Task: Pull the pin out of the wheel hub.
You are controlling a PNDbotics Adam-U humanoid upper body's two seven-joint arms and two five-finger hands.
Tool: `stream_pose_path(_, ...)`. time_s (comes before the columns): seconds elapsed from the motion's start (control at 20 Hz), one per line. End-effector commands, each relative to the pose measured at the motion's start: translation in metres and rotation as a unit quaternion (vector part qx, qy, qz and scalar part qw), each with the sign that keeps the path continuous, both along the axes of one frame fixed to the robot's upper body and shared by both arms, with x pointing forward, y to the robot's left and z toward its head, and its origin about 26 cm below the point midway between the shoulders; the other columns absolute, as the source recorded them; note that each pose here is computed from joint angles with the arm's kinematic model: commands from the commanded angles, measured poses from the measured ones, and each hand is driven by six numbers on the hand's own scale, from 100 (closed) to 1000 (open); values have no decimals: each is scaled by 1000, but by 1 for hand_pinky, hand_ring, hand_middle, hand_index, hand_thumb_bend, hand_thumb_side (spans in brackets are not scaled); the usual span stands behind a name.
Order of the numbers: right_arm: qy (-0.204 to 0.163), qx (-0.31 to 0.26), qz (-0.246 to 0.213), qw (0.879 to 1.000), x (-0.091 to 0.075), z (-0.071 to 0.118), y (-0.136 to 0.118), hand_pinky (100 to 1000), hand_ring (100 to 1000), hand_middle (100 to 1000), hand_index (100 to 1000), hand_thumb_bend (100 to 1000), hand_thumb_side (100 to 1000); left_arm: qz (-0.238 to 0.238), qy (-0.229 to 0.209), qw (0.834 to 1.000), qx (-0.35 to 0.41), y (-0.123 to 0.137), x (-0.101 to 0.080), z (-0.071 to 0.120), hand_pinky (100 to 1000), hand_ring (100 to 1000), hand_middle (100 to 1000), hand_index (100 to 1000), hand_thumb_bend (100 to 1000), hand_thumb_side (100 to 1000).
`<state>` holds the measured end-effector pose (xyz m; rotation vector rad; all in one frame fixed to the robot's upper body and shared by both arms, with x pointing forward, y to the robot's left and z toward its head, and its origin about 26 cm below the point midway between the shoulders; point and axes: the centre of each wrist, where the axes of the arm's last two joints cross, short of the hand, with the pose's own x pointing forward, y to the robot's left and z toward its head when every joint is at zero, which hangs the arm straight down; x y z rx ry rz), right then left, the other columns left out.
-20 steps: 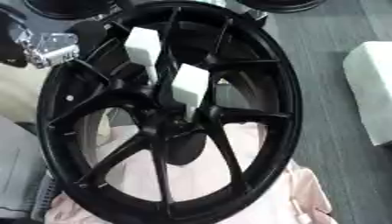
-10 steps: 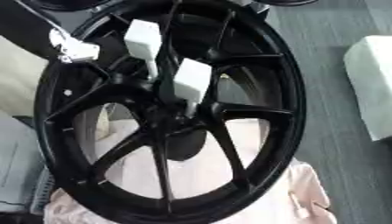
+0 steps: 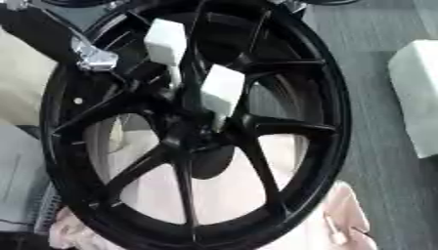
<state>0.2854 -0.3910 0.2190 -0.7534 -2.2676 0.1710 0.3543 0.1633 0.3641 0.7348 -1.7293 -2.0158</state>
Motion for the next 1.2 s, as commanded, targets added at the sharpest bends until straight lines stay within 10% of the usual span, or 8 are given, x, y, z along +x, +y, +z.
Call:
stream_pose_path(0.05,-4,-12,-3,1000,-1,5,-2,651,567,537,625,484,252,8,-3,1000,4,5,8,9,824,806,791,871,371,656)
stream_pose_path(0.5,0,-10,0,1000,0,2,-2,651,565,535,623,480,255,-33,28,999,27,4,12,13,782,779,752,838,294,703)
stream_pose_path(1.2,6,-4,3,1000,1,-2,-1,650,567,540,619,476,258,-56,65,995,56,5,27,20,765,774,749,811,278,486)
